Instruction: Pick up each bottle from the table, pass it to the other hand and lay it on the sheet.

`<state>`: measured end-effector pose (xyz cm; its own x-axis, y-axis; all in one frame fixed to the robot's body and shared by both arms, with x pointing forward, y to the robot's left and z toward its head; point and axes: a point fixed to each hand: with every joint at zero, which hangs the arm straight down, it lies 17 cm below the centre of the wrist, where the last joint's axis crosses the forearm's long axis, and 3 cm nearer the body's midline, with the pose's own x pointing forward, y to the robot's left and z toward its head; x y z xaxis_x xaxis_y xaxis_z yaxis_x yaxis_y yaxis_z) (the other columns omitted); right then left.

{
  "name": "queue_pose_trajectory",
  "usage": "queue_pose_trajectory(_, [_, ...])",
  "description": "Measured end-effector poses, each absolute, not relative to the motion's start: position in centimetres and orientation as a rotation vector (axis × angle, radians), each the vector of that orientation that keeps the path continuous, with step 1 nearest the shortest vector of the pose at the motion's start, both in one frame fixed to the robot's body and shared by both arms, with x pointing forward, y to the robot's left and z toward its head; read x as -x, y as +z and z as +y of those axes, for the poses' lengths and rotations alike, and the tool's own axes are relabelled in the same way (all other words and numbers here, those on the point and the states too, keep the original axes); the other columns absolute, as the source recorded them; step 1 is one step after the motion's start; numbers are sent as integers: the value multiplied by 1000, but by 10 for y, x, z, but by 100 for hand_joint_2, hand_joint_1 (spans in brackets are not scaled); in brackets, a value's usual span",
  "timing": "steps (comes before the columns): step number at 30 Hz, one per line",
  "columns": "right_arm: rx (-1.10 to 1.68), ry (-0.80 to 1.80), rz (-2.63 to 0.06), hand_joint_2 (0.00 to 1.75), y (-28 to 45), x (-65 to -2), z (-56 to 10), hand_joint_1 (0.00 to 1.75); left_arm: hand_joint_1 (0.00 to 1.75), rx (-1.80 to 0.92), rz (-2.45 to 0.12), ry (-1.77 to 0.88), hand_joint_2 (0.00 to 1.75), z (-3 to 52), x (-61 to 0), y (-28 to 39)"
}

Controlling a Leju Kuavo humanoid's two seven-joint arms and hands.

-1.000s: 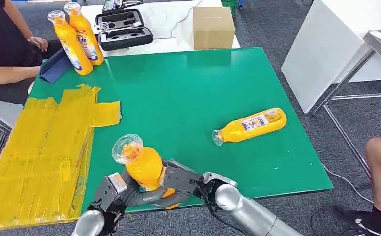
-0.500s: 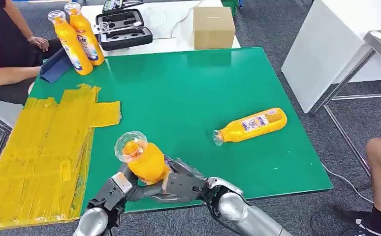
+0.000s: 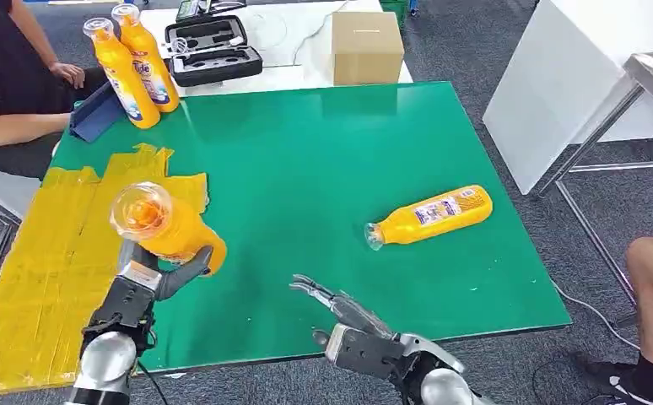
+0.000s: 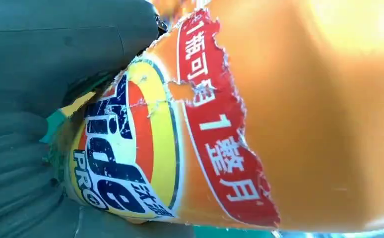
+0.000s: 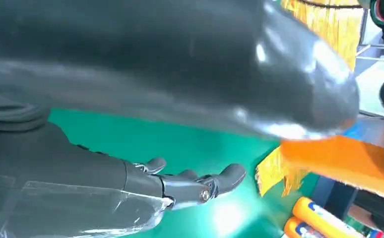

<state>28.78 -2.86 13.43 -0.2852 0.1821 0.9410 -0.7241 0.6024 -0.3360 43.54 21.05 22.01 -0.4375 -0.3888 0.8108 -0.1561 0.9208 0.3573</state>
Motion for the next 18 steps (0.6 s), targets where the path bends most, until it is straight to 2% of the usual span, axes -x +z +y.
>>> queue_pose_trajectory(5, [-429,919,-1671,0,144,-290,-42,0,175,-1125,-1914,-582,175,240,-442,234])
queue_pose_trajectory(7, [-396,903,-1694,0,151,-299,-54,0,175,-1309,-1804,-711,175,252,-455,225])
queue_pose_trajectory(11, [-284,877,-1736,0,162,-322,-85,0,175,-1432,-1651,-837,175,280,-478,199])
queue_pose_trajectory(17, [-23,865,-1770,0,176,-365,-134,0,175,-1460,-1533,-906,175,312,-495,175])
queue_pose_trajectory(18, [29,865,-1771,175,179,-374,-144,0,175,-1454,-1511,-918,175,316,-497,170])
